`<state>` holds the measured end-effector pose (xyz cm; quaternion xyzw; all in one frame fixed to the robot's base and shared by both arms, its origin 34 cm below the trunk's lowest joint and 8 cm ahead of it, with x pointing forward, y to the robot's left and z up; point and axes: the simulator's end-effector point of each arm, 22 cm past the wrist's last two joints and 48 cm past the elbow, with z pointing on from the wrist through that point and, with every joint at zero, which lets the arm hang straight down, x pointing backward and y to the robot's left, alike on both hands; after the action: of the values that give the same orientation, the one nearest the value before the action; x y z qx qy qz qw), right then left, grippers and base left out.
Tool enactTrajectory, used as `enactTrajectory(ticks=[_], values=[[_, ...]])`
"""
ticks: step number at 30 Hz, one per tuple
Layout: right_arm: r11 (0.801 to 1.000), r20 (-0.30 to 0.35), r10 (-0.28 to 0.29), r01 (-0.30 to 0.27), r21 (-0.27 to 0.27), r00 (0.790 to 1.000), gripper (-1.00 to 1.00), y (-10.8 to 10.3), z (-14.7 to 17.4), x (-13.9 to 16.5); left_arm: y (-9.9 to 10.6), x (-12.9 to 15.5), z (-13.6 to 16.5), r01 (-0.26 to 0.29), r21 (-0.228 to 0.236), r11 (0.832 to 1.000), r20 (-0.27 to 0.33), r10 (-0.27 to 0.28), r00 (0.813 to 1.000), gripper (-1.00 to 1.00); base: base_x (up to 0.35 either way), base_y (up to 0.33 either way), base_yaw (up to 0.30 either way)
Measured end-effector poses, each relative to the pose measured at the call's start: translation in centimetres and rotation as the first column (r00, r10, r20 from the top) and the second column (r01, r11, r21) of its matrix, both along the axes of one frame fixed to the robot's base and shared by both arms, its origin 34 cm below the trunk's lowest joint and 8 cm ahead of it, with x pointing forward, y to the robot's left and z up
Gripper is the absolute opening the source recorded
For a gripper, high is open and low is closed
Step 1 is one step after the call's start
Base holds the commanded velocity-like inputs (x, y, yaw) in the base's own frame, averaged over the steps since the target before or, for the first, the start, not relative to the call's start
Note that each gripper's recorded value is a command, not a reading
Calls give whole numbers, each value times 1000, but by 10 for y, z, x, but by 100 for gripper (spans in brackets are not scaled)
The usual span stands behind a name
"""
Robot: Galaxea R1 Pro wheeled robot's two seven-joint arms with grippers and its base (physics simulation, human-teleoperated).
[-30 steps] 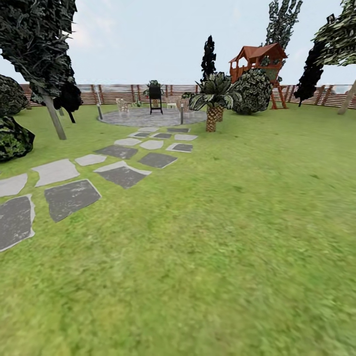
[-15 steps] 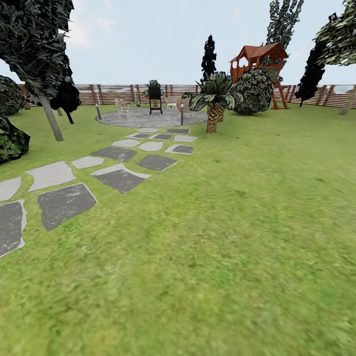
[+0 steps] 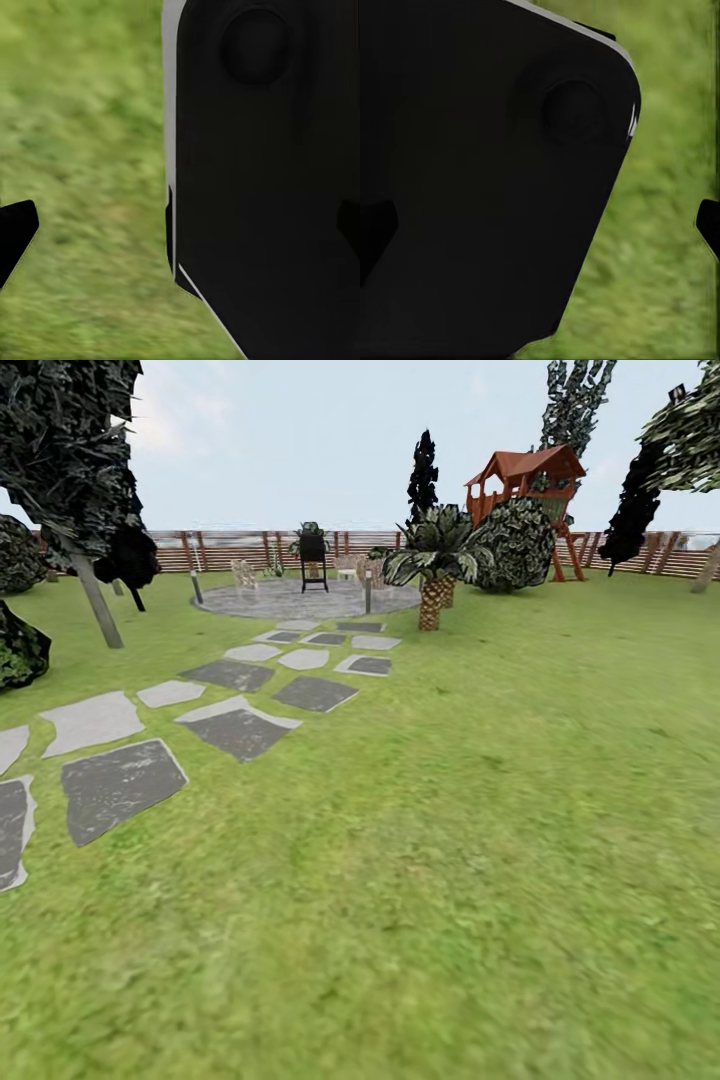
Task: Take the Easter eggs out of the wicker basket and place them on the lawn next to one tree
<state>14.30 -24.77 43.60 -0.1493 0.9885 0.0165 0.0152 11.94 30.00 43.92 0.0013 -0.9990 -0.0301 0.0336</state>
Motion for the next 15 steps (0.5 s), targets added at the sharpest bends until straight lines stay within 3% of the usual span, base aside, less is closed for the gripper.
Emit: enactTrajectory(ticks=[15], values=[[1000, 0, 0, 0, -1, 1000, 100, 0, 0, 0, -1, 0, 0, -1, 0, 1000, 0, 1, 1000, 100, 339, 0, 0]])
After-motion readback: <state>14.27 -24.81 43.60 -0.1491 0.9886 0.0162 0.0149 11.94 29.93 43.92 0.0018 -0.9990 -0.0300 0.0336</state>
